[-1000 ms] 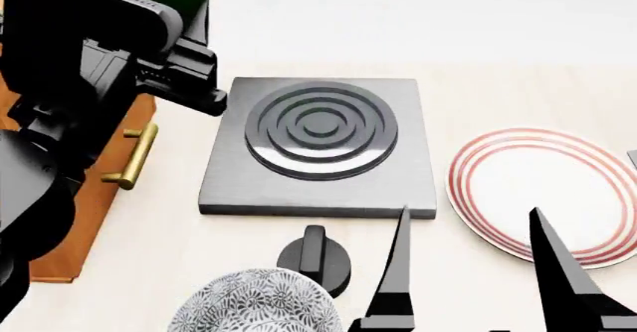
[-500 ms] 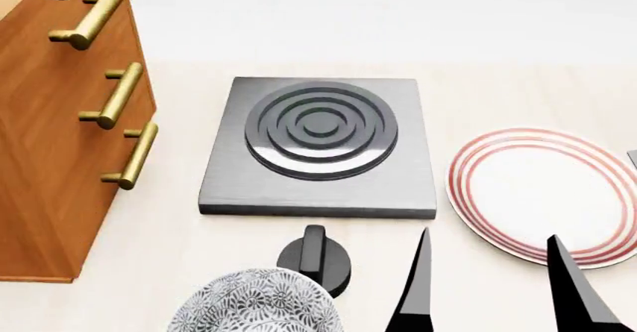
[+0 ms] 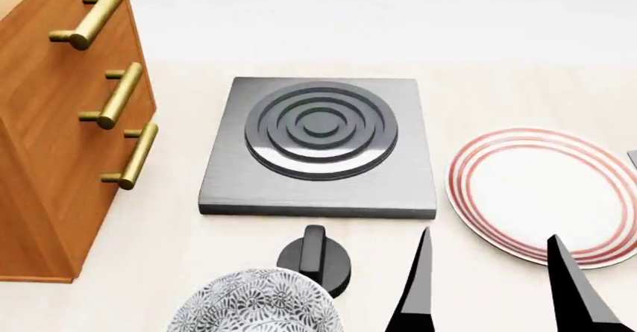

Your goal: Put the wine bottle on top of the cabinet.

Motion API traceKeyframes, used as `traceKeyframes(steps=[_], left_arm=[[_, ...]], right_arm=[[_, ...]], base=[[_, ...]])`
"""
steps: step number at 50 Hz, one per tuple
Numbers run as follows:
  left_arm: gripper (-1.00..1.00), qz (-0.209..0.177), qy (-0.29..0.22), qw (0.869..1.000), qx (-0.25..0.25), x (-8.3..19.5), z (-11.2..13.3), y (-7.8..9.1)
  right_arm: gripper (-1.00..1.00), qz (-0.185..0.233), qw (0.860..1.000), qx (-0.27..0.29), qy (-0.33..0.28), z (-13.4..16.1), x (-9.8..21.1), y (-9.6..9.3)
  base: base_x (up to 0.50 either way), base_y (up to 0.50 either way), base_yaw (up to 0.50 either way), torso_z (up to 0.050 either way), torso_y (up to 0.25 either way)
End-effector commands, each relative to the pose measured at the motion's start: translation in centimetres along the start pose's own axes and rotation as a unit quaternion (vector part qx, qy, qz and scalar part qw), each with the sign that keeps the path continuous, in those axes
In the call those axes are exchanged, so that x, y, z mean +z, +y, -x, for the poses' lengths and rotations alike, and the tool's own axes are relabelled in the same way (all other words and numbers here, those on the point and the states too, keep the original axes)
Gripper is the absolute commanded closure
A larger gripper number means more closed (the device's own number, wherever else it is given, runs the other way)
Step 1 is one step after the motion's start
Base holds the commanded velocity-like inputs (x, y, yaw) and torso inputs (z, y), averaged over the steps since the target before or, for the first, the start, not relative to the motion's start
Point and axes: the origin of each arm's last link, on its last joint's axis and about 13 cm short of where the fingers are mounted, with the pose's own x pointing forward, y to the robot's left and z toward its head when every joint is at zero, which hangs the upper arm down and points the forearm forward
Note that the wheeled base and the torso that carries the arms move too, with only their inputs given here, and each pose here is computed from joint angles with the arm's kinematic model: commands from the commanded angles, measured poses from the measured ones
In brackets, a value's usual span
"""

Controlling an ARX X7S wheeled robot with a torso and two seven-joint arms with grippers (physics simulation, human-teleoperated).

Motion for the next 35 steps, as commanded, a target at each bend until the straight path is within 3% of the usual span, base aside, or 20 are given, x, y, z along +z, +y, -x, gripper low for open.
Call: traceKeyframes(steps=[1, 4, 6, 9, 11, 17, 35], left_arm=[[1.0, -0.007, 0.039, 0.999, 0.033, -0.8, -0.6, 1.2], [1.0, 0.001, 0.038, 0.999, 0.028, -0.7, -0.8, 1.1], [1.0, 0.038, 0.031, 0.999, 0.019, -0.7, -0.9, 1.0], [1.0, 0.046, 0.028, 0.998, 0.015, -1.0, -0.9, 1.1], [1.0, 0.088, 0.018, 0.996, 0.008, -1.1, -0.8, 1.1], [1.0, 0.134, 0.004, 0.991, 0.003, -1.5, -0.5, 1.4], [1.0, 0.136, 0.034, 0.99, 0.008, -3.5, -0.2, 1.4]], right_arm=[[-1.0, -0.001, 1.0, -0.001, 0.0, 0.0, -0.1, 0.0], [-1.0, 0.0, 1.0, -0.002, 0.001, 0.0, -0.2, -0.1], [-1.0, -0.001, 1.0, 0.0, 0.001, -0.1, -0.1, 0.0], [-1.0, -0.001, 1.0, -0.001, 0.001, 0.0, -0.1, 0.0], [-1.0, -0.001, 1.0, -0.002, 0.001, 0.0, -0.1, 0.0], [-1.0, -0.001, 1.0, -0.001, 0.003, 0.0, -0.2, 0.0], [-1.0, 0.0, 1.0, 0.002, 0.005, 0.0, -0.3, 0.1]], base=[[0.0, 0.0, 0.0, 0.0, 0.0], [0.0, 0.0, 0.0, 0.0, 0.0], [0.0, 0.0, 0.0, 0.0, 0.0], [0.0, 0.0, 0.0, 0.0, 0.003], [0.0, 0.0, 0.0, 0.0, 0.0], [0.0, 0.0, 0.0, 0.0, 0.0], [0.0, 0.0, 0.0, 0.001, 0.001]])
